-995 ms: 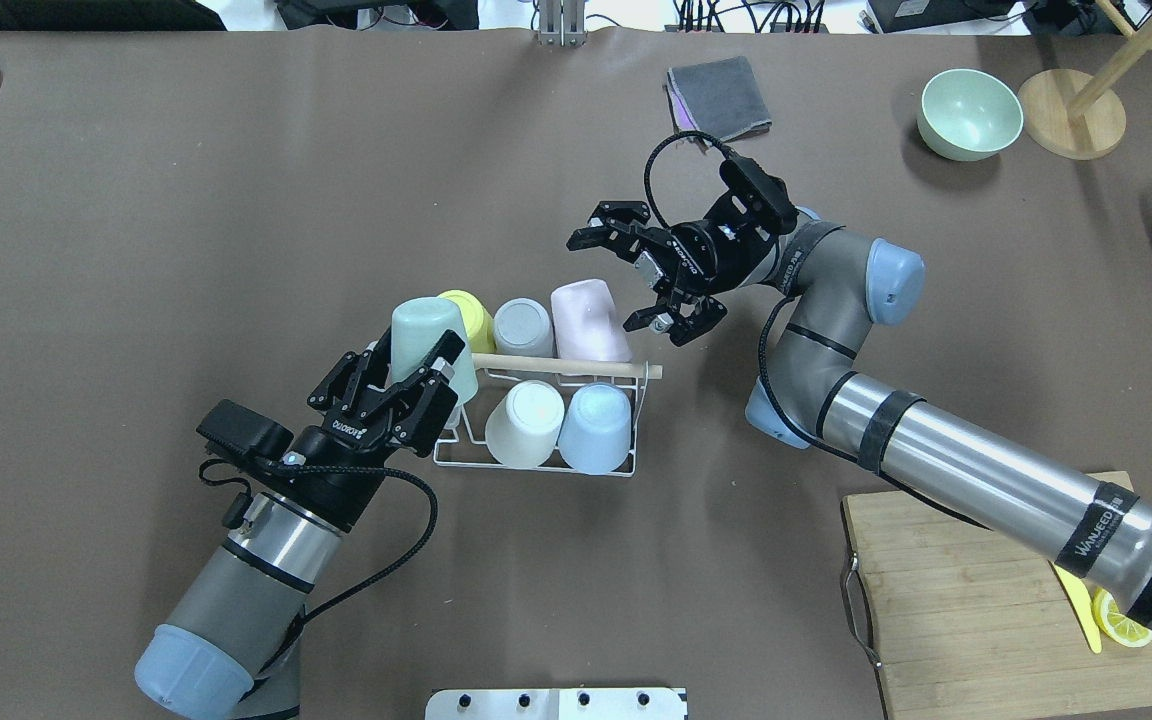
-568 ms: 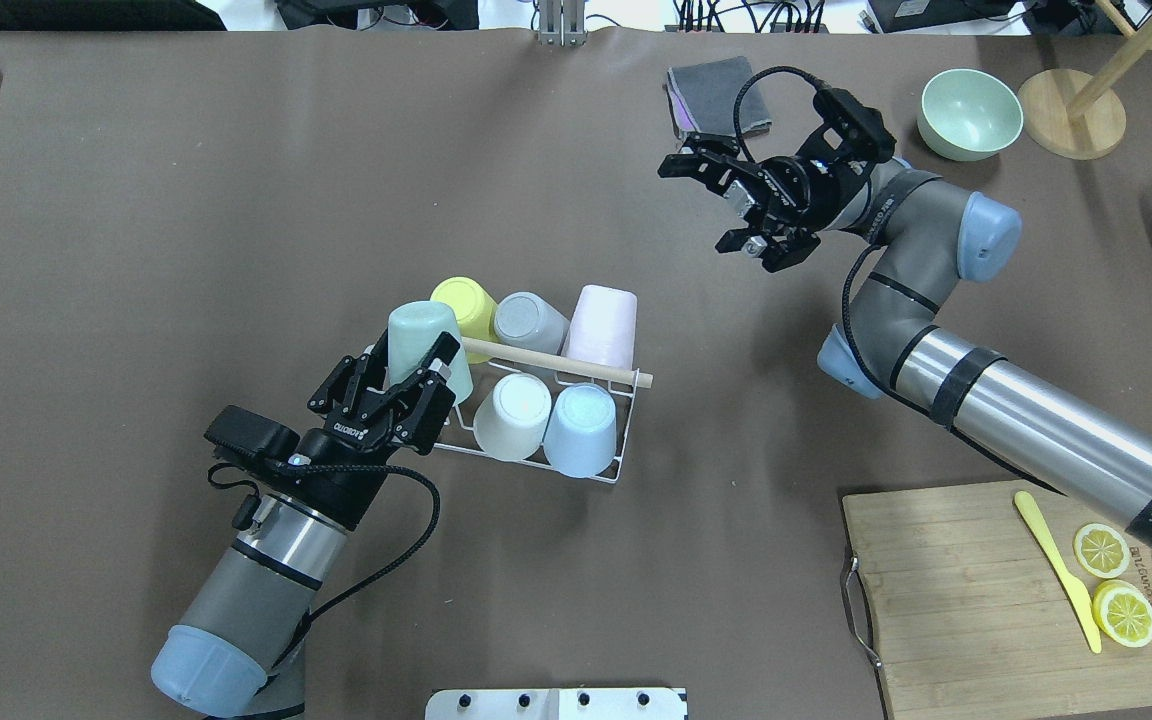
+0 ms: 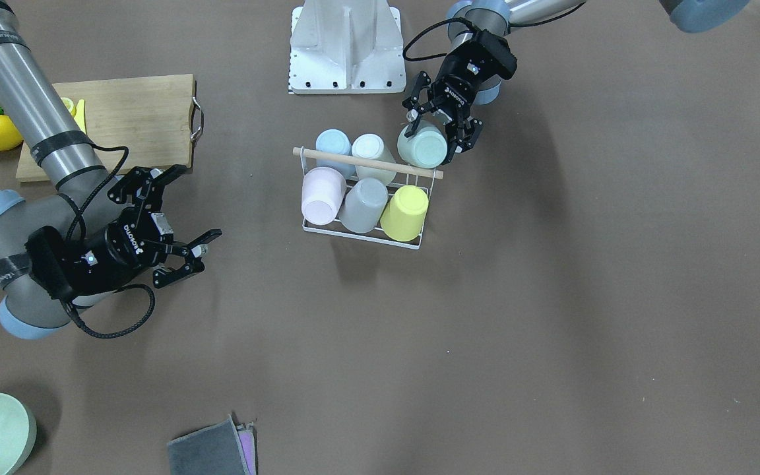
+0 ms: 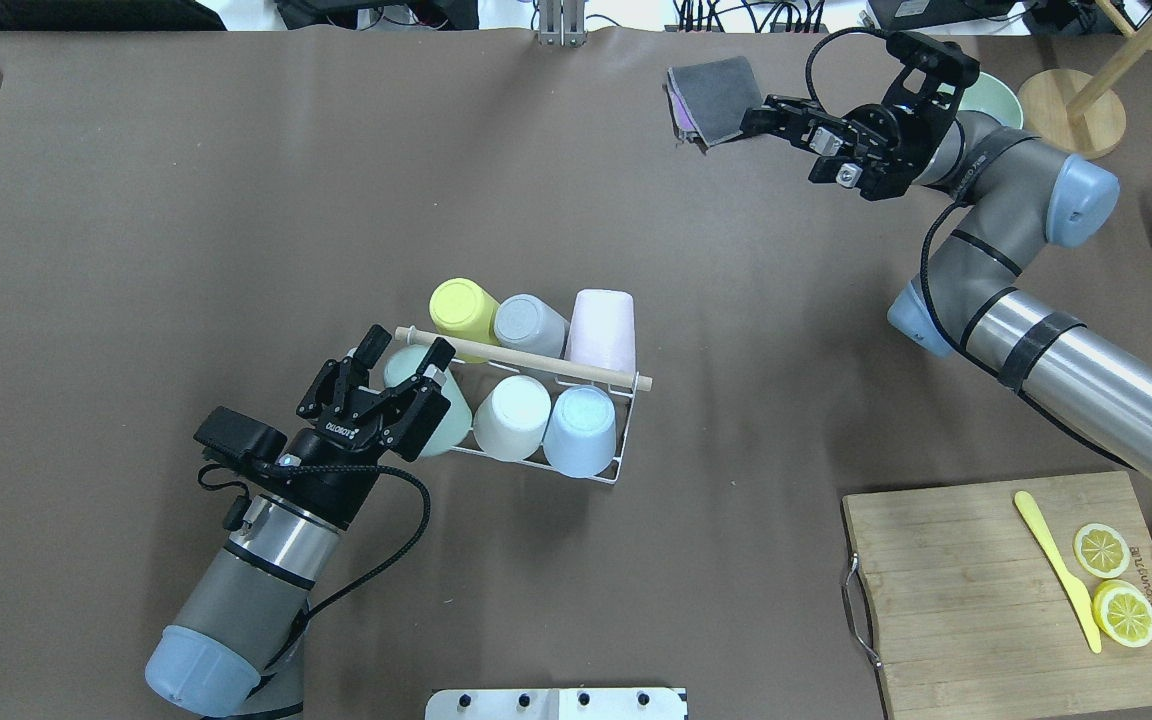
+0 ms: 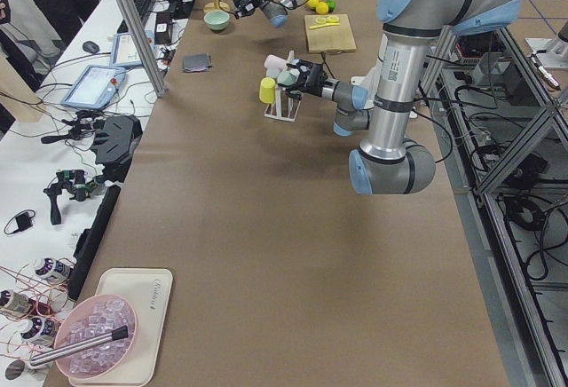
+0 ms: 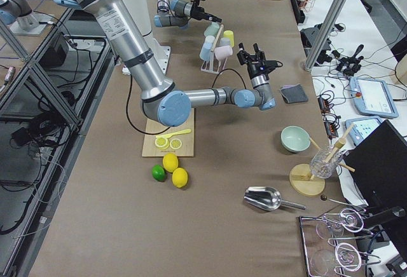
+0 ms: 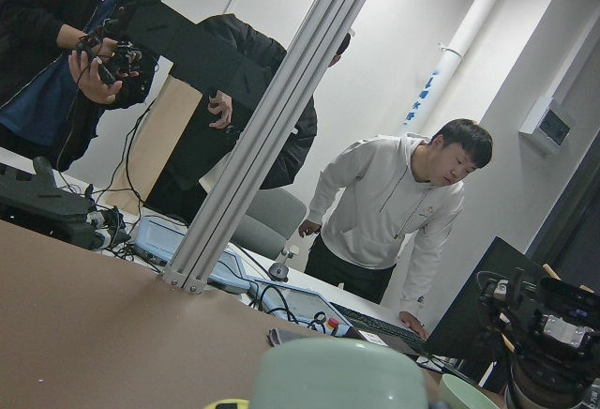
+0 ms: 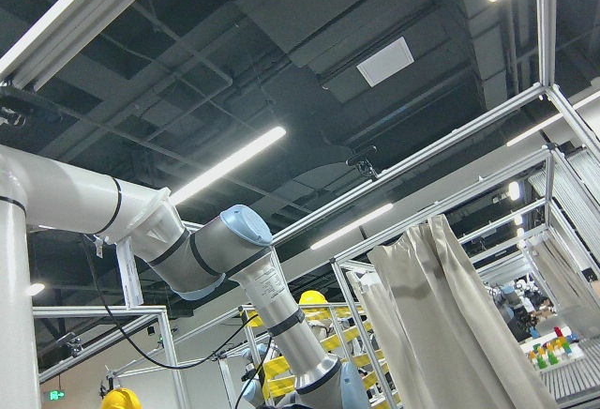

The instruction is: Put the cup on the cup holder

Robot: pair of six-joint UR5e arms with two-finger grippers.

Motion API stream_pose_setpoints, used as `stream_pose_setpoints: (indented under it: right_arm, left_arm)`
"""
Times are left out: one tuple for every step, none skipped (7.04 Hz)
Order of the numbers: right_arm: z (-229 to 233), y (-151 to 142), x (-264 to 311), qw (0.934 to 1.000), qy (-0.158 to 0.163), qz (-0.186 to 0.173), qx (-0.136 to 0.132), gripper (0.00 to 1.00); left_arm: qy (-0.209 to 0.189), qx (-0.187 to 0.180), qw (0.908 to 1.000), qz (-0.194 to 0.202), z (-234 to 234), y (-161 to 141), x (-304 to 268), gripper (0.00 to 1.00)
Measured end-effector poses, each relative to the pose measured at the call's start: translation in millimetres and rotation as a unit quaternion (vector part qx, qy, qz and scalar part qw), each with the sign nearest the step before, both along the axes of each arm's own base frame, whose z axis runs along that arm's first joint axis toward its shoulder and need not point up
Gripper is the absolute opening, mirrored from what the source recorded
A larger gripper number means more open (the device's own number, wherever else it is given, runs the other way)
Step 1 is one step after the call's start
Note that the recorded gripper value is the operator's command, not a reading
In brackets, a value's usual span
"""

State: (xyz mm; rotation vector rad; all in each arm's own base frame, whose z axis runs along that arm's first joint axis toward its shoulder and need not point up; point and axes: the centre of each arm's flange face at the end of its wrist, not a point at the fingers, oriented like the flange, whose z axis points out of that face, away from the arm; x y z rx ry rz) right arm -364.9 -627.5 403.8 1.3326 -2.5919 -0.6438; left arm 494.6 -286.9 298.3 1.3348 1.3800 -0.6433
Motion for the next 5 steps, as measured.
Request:
stream_pose_setpoints:
  right_arm:
    - [-1,-3,12,0.9991,0.023,-0.032,-0.014,0.98]
    - [-8,-5,21,0.9964,0.052,-0.061,-0.029,0.97]
    - [-11,-6,27,0.9917,0.084,-0.088,-0.042,0.95]
    - [-9,-6,29,0.9857,0.117,-0.11,-0.052,0.95]
    - [-7,-3,24,0.9802,0.14,-0.126,-0.061,0.94]
  left_arm:
    - [0.0,-0.001,1.0,-0.002,1,1,1,0.98]
    - [0.002,-0.004,1.0,-0.004,0,1,0,0.98]
    - [0.003,-0.004,1.0,-0.008,-2,0,-2,0.98]
    - [-0.001,-0.001,0.9998,-0.019,-8,-6,-10,0.98]
    - [-0.012,0.007,0.9992,-0.037,-17,-17,-23,0.98]
